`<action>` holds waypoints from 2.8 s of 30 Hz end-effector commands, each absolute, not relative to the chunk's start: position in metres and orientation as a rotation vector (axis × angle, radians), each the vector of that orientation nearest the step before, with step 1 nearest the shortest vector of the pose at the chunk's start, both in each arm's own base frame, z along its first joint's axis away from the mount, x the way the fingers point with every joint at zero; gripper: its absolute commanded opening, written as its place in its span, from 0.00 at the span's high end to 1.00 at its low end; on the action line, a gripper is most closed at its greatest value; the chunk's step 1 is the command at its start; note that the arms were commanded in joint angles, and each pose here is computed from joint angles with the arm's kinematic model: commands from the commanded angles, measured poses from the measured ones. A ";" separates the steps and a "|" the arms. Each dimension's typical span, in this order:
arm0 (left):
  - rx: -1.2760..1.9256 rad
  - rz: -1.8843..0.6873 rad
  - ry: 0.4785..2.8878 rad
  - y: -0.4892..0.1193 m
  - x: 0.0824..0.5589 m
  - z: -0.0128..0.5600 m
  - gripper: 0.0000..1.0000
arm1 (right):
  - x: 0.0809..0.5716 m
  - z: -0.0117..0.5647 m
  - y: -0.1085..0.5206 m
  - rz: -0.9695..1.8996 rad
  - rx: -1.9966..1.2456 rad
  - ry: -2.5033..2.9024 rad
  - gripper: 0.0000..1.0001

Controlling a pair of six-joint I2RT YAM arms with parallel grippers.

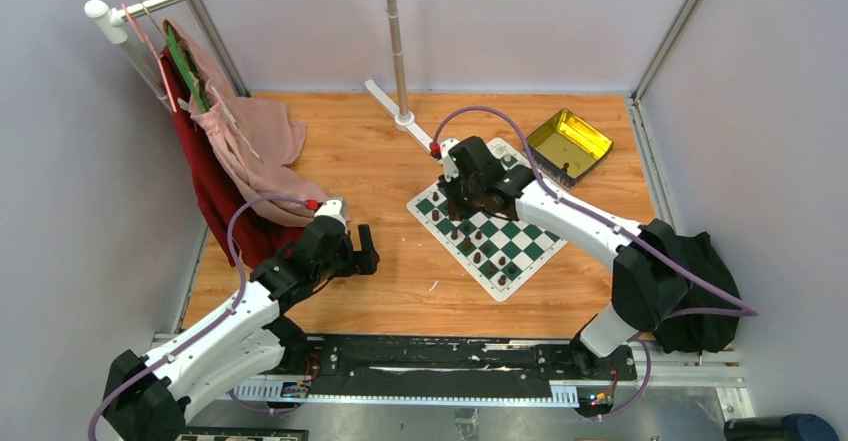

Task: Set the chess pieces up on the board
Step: Place the chess piece on the chessboard.

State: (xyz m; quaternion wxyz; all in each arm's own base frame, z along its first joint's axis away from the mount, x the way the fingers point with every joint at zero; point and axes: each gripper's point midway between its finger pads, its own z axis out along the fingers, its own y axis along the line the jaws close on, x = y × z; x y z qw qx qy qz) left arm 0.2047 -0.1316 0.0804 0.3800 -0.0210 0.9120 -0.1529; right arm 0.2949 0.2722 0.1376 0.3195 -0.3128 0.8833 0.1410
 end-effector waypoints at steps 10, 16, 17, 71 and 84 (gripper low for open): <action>-0.058 -0.369 2.360 -0.129 0.204 0.070 0.00 | 0.299 0.103 0.293 0.382 -0.933 2.329 1.00; -0.052 -0.361 2.365 -0.130 0.204 0.067 0.00 | 0.304 0.092 0.300 0.381 -0.960 2.329 1.00; -0.049 -0.359 2.368 -0.129 0.204 0.066 0.00 | 0.305 0.090 0.301 0.379 -0.962 2.331 1.00; 0.029 -0.335 2.395 -0.131 0.204 0.053 0.00 | 0.311 0.042 0.292 0.281 -0.953 2.397 0.86; 0.040 -0.336 2.400 -0.133 0.205 0.051 0.00 | 0.313 0.051 0.291 0.268 -0.955 2.383 0.67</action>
